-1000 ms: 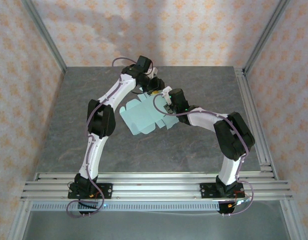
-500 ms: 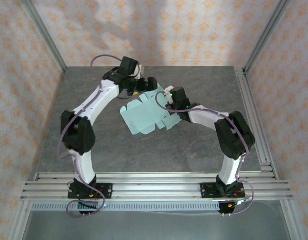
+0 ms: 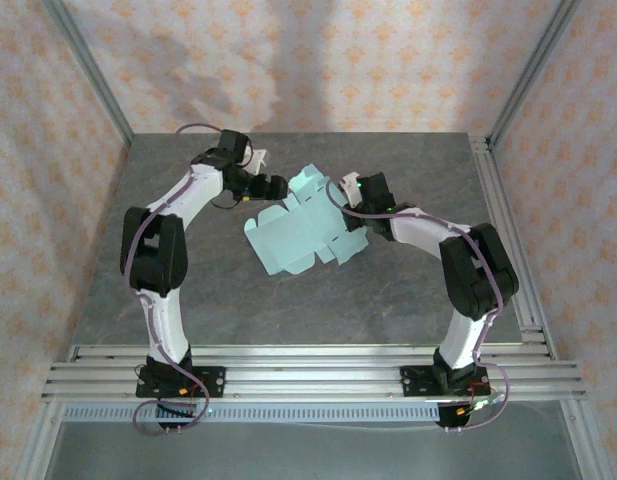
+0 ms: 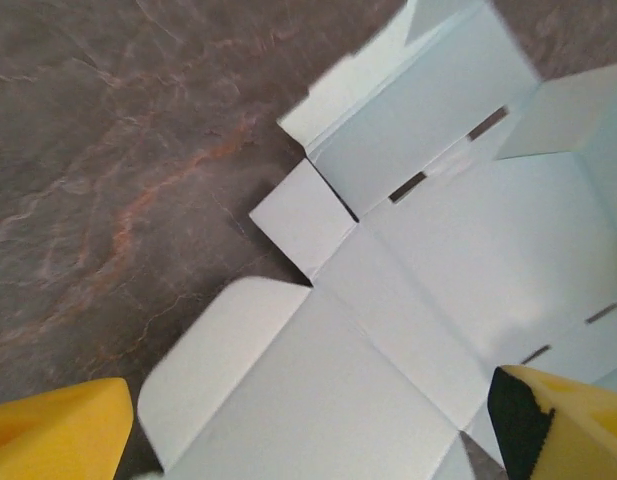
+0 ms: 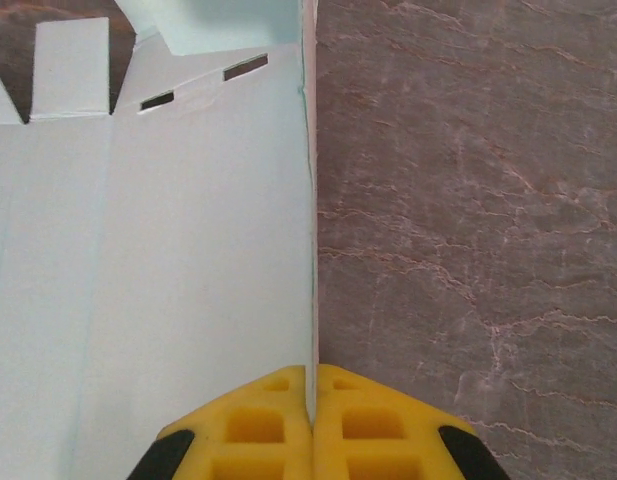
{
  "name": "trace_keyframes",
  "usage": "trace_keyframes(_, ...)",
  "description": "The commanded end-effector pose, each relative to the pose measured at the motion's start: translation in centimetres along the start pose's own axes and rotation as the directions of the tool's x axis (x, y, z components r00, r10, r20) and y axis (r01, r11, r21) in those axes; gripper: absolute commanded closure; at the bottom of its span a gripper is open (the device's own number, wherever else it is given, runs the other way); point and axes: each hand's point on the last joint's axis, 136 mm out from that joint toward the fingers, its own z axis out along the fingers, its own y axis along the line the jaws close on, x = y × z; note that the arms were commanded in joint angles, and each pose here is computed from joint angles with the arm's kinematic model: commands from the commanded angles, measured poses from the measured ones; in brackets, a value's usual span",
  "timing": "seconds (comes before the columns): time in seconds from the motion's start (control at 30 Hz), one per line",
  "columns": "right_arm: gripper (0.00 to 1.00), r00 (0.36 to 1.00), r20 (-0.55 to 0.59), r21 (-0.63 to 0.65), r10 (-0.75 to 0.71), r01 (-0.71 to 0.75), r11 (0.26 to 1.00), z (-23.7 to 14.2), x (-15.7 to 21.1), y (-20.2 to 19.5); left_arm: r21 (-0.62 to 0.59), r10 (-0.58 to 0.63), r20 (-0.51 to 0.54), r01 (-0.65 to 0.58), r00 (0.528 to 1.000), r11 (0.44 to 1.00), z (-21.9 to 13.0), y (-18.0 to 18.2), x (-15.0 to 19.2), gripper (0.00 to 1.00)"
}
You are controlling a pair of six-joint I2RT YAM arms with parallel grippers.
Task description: Fold the paper box
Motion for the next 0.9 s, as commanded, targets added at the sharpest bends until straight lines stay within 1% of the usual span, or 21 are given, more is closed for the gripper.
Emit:
trace_keyframes(0.0, 1.00, 0.997, 0.063, -0.090, 0.035, -0.029, 0.996, -1.7, -1.5, 0.9, 0.057, 0.125, -0.037, -0.123, 0.991, 0.991, 0.3, -0.9, 0.3, 0.09)
trace_keyframes(0.2, 1.00, 0.995, 0.083, -0.139, 0.050, -0.038, 0.990, -2.1, -1.7, 1.5, 0.145, 0.219, -0.072, -0.206, 0.973, 0.968, 2.5, -1.3, 0.3, 0.10)
trace_keyframes(0.37, 1.00, 0.995, 0.085, -0.171, 0.056, -0.041, 0.984, -2.2, -1.8, 2.0, 0.176, 0.233, -0.077, -0.217, 0.969, 0.960, 4.0, -1.2, -0.4, 0.12)
trace_keyframes(0.5, 1.00, 0.994, 0.086, -0.178, 0.059, -0.043, 0.983, -2.2, -1.9, 2.1, 0.178, 0.234, -0.102, -0.214, 0.967, 0.961, 5.2, -0.7, -0.3, 0.14)
trace_keyframes(0.7, 1.00, 0.995, 0.076, -0.155, 0.064, -0.052, 0.987, -1.9, -1.9, 1.7, 0.237, 0.229, -0.098, -0.200, 0.969, 0.951, 5.1, -1.8, -0.1, 0.18)
trace_keyframes(0.8, 1.00, 0.995, 0.069, -0.140, 0.066, -0.056, 0.989, -1.6, -1.9, 1.4, 0.310, 0.233, -0.073, -0.200, 0.970, 0.929, 4.3, -3.2, 0.0, 0.20)
trace_keyframes(0.87, 1.00, 0.996, 0.068, -0.127, 0.066, -0.057, 0.990, -1.5, -1.9, 1.2, 0.338, 0.234, -0.064, -0.199, 0.970, 0.920, 3.8, -3.9, 0.1, 0.21)
